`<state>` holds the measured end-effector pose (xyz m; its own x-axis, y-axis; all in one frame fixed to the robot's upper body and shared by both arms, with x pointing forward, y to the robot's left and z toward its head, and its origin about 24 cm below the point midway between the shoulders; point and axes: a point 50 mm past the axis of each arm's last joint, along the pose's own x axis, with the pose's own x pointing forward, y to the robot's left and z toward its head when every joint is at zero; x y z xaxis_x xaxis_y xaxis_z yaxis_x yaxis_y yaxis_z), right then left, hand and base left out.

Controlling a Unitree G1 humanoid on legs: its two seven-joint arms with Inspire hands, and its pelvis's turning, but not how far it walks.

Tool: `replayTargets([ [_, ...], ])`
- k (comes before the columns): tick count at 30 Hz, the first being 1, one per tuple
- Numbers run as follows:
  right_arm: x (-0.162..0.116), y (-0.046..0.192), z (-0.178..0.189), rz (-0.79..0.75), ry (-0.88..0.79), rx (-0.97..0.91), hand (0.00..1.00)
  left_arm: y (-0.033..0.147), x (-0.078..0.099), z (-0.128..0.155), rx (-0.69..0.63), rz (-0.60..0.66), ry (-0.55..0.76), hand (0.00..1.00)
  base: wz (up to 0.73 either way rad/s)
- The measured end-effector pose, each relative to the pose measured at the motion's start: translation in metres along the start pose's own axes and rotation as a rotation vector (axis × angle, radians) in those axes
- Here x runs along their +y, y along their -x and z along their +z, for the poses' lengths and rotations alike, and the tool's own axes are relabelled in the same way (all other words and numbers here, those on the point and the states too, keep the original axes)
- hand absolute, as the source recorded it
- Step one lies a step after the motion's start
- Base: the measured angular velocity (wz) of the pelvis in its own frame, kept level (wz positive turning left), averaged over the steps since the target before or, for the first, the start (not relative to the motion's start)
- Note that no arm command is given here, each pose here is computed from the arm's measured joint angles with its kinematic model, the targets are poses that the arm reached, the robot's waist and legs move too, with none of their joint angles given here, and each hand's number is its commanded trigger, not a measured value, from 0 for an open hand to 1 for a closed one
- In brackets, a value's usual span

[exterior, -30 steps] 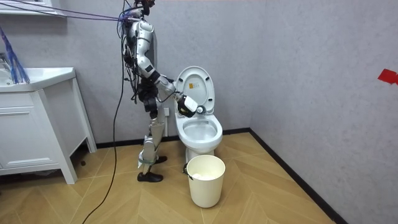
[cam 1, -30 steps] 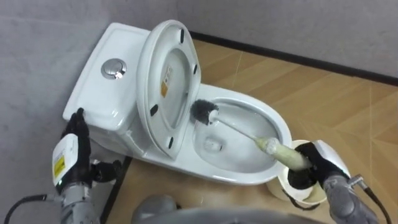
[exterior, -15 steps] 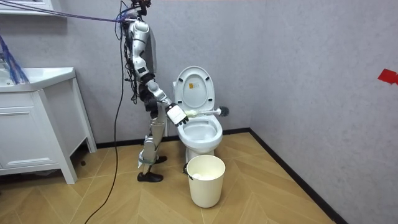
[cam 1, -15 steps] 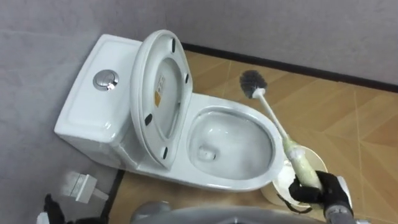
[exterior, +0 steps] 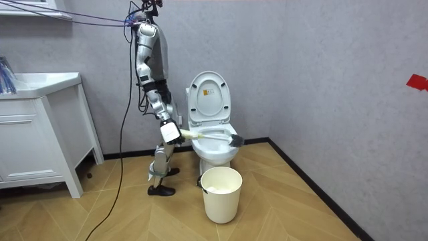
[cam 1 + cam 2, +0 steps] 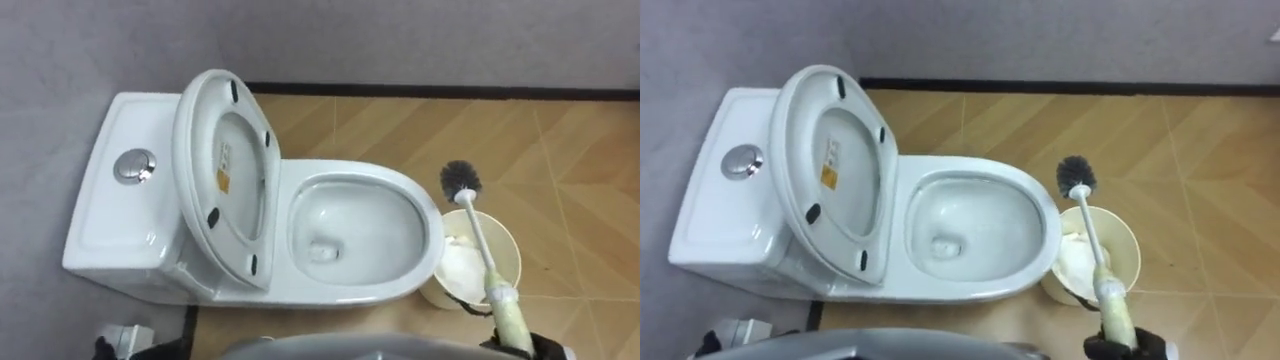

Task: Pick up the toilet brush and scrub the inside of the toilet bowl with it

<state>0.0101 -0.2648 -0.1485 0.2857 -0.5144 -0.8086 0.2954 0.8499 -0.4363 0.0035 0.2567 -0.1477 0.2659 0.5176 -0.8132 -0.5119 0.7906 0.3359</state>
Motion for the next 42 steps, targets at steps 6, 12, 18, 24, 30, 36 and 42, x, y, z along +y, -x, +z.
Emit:
replayTargets([
  [6, 0.0, 0.001, -0.002, -0.001, 0.04, -0.001, 0.08, -0.005, -0.016, 0.013, -0.046, -0.079, -0.206, 0.0, -0.07],
  [12, 0.0, 0.001, -0.01, -0.008, 0.049, 0.05, 0.0, -0.005, -0.023, 0.011, -0.03, -0.115, -0.332, 0.0, -0.09],
  [18, -0.001, 0.003, -0.027, -0.034, 0.085, 0.158, 0.0, -0.005, -0.023, 0.007, -0.012, -0.119, -0.388, 0.0, -0.09],
  [24, 0.001, 0.003, -0.03, -0.031, 0.077, 0.19, 0.0, -0.005, -0.02, 0.0, 0.036, -0.128, -0.421, 0.0, -0.02],
  [30, 0.005, 0.002, -0.029, -0.005, 0.071, 0.2, 0.0, -0.005, -0.019, -0.003, 0.054, -0.126, -0.429, 0.0, 0.0],
  [36, 0.009, 0.003, -0.031, 0.03, 0.07, 0.222, 0.0, -0.004, -0.016, -0.009, 0.088, -0.12, -0.454, 0.0, 0.0],
  [42, 0.01, 0.003, -0.031, 0.038, 0.078, 0.227, 0.0, -0.004, -0.015, -0.011, 0.103, -0.118, -0.494, 0.0, 0.0],
])
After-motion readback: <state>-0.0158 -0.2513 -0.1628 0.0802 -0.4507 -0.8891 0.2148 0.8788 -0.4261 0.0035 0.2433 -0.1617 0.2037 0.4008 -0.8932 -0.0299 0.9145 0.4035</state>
